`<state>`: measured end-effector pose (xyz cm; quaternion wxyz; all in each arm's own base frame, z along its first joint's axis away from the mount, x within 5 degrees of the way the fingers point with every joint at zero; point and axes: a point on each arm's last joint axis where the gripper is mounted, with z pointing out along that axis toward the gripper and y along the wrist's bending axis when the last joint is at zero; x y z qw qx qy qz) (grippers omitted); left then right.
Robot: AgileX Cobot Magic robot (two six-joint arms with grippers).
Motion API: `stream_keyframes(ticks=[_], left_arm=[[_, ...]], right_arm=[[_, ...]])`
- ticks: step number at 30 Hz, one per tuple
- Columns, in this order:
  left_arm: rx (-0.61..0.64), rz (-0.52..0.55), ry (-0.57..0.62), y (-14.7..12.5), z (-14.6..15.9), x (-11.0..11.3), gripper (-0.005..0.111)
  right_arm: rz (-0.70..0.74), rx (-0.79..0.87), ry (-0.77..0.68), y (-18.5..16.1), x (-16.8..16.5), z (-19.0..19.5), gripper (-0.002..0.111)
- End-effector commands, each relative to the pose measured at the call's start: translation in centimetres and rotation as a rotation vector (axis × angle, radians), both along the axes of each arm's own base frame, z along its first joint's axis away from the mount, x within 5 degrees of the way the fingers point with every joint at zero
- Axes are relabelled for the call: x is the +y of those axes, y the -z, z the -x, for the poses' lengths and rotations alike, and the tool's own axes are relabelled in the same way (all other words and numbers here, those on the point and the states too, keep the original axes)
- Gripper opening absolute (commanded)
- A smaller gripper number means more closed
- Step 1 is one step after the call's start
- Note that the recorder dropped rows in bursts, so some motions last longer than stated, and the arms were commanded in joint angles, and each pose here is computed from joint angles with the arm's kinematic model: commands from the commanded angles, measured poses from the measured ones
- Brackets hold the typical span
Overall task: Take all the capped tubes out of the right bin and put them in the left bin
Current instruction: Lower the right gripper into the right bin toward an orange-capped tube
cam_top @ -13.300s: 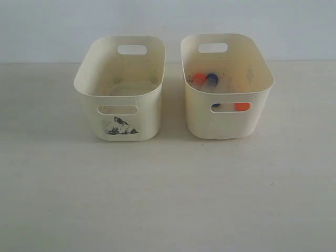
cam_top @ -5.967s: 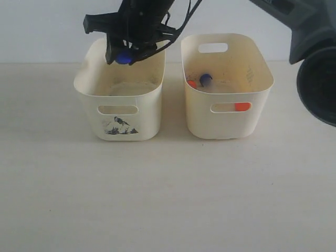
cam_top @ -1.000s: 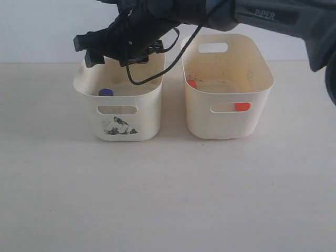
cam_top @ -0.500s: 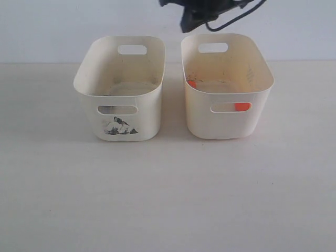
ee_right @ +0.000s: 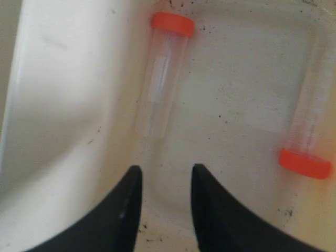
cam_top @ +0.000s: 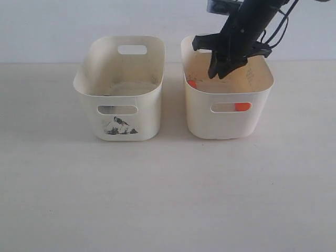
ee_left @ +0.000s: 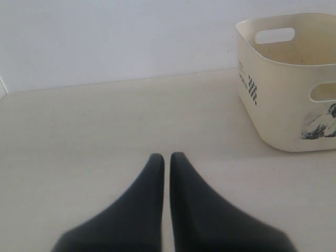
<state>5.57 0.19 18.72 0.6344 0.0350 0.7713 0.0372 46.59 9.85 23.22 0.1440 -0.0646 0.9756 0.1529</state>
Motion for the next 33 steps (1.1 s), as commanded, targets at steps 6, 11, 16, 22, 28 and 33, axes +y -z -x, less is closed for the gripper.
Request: stream_keyframes(ticks=[6,11,16,22,28,33], left_arm=[[-0.015,0.023,-0.001,-0.2,0.0,0.0,0.004],[-0.015,0.023,-0.001,-0.2,0.0,0.0,0.004],[-0.015,0.023,-0.001,-0.2,0.0,0.0,0.004],[-0.015,0.023,-0.001,-0.2,0.0,0.0,0.004],[-0.015,0.023,-0.001,-0.2,0.0,0.0,0.004],[-0.015,0.023,-0.001,-0.2,0.0,0.0,0.004]], right_arm=[[-0.075,-0.063,0.048,1.6,0.3,-1.6,0.051],[-0.114,-0.026,0.044,3.8,0.8,-2.0,0.051],[-0.13,-0.017,0.048,5.4,1.0,-2.4,0.051],[-0.14,-0.029,0.061,6.5,1.1,-2.9,0.052],[-0.134,-0.02,0.075,8.4,1.0,-3.3,0.068],[-0.128,-0.03,0.083,9.0,1.0,-3.5,0.067]])
